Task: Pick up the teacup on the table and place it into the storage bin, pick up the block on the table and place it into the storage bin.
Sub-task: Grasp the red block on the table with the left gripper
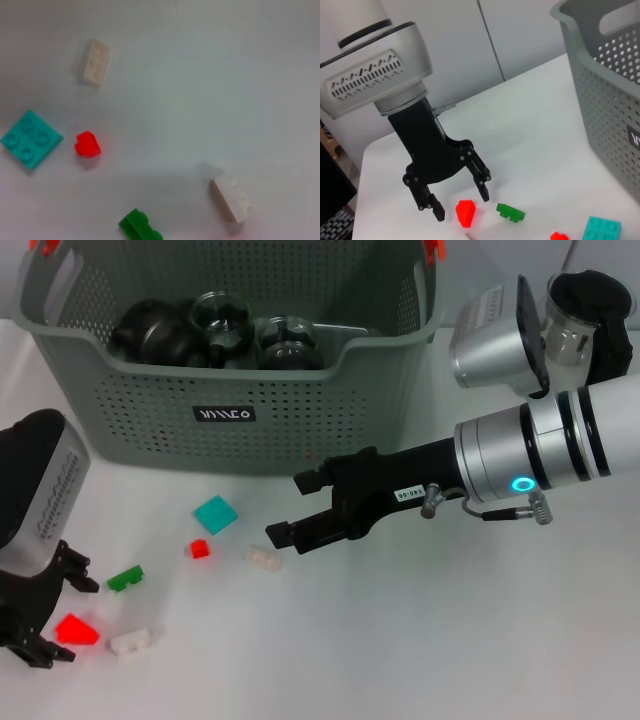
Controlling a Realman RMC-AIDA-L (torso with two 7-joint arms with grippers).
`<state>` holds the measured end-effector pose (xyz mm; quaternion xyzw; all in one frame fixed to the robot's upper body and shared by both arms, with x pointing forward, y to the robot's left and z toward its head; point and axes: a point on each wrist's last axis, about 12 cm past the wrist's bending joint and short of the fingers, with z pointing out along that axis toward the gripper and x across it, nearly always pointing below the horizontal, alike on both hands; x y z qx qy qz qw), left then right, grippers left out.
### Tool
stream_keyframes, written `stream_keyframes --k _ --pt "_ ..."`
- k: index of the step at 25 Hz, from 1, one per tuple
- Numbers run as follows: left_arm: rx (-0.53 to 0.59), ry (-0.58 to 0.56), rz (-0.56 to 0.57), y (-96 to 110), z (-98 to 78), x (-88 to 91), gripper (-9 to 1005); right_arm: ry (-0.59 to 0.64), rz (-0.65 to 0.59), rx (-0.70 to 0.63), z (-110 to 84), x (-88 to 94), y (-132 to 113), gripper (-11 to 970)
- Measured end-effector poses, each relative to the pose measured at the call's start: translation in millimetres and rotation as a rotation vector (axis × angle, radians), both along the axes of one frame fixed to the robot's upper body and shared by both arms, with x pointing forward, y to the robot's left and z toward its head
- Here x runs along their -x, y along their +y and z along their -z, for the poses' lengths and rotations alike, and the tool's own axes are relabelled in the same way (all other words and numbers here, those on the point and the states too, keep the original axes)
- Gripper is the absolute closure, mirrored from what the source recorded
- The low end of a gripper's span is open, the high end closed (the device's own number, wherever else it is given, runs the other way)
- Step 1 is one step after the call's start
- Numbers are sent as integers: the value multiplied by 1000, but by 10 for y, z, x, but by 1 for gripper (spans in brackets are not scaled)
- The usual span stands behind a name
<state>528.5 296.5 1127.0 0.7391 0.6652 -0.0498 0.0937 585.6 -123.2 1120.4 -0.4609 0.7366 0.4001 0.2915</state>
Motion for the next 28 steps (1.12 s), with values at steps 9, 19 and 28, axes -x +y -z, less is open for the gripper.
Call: stream_keyframes --k 9,19,28 --pt "-2 -19 -6 62 93 21 258 8 10 -16 -2 -2 11 13" --pt "-1 -17 -12 80 99 25 467 17 19 -25 12 9 -5 12" --pt "3 -13 -13 75 129 49 481 23 22 -25 31 13 -15 12"
